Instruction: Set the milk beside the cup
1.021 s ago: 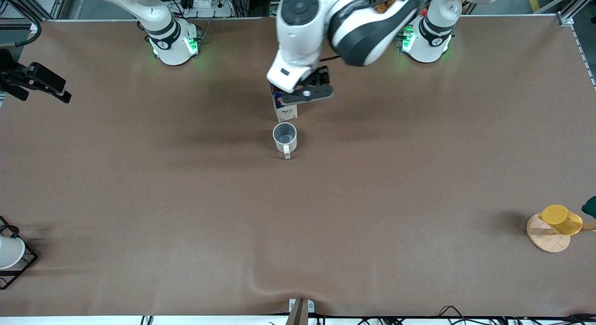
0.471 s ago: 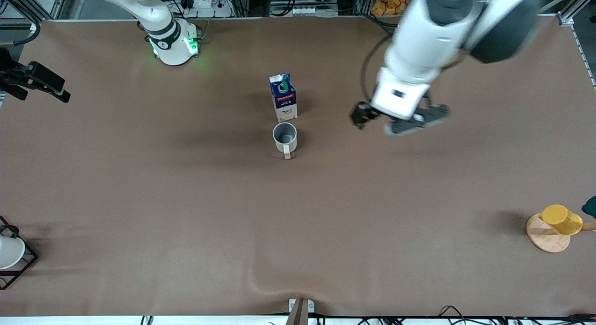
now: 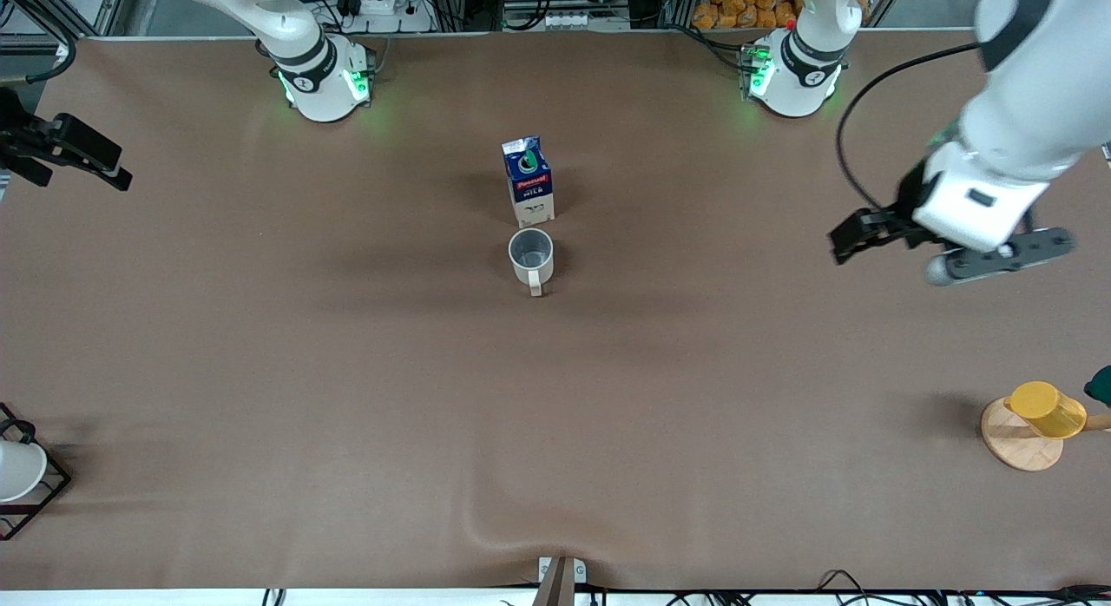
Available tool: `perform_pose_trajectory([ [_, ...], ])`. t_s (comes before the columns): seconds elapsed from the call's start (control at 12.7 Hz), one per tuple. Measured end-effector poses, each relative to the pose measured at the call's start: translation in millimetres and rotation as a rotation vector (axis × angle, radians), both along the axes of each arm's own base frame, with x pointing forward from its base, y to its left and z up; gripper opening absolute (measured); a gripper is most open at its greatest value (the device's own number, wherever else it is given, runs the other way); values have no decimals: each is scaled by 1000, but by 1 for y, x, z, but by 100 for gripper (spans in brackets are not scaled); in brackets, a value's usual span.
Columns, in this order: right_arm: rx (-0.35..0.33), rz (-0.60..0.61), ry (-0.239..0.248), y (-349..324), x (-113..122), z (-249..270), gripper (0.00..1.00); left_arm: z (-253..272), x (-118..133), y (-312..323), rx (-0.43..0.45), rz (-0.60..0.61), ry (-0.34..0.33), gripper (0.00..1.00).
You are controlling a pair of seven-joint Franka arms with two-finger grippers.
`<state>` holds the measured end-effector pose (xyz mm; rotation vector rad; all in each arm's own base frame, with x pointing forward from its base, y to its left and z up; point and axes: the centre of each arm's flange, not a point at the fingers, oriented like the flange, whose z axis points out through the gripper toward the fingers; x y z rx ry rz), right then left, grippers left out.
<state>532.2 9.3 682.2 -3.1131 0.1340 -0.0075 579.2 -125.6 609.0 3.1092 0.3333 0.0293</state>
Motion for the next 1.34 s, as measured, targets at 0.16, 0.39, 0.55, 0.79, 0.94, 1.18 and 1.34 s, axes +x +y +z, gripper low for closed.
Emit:
perform_pose_trajectory([
  [0.16,0,-1,0,0,0,0,100,9,-3,26,11,-27,2,100],
  [0.39,0,-1,0,0,0,0,100,14,-5,53,19,-47,8,100],
  [0.55,0,-1,0,0,0,0,100,14,-8,60,30,-38,14,100],
  [0.79,0,-1,0,-1,0,0,100,18,-20,59,42,-38,15,100],
  [0.94,0,-1,0,-1,0,0,100,22,-26,64,36,-55,11,100],
  [1.18,0,-1,0,-1,0,0,100,25,-27,72,34,-81,7,100],
  [1.34,0,-1,0,-1,0,0,100,25,-28,72,34,-82,10,100],
])
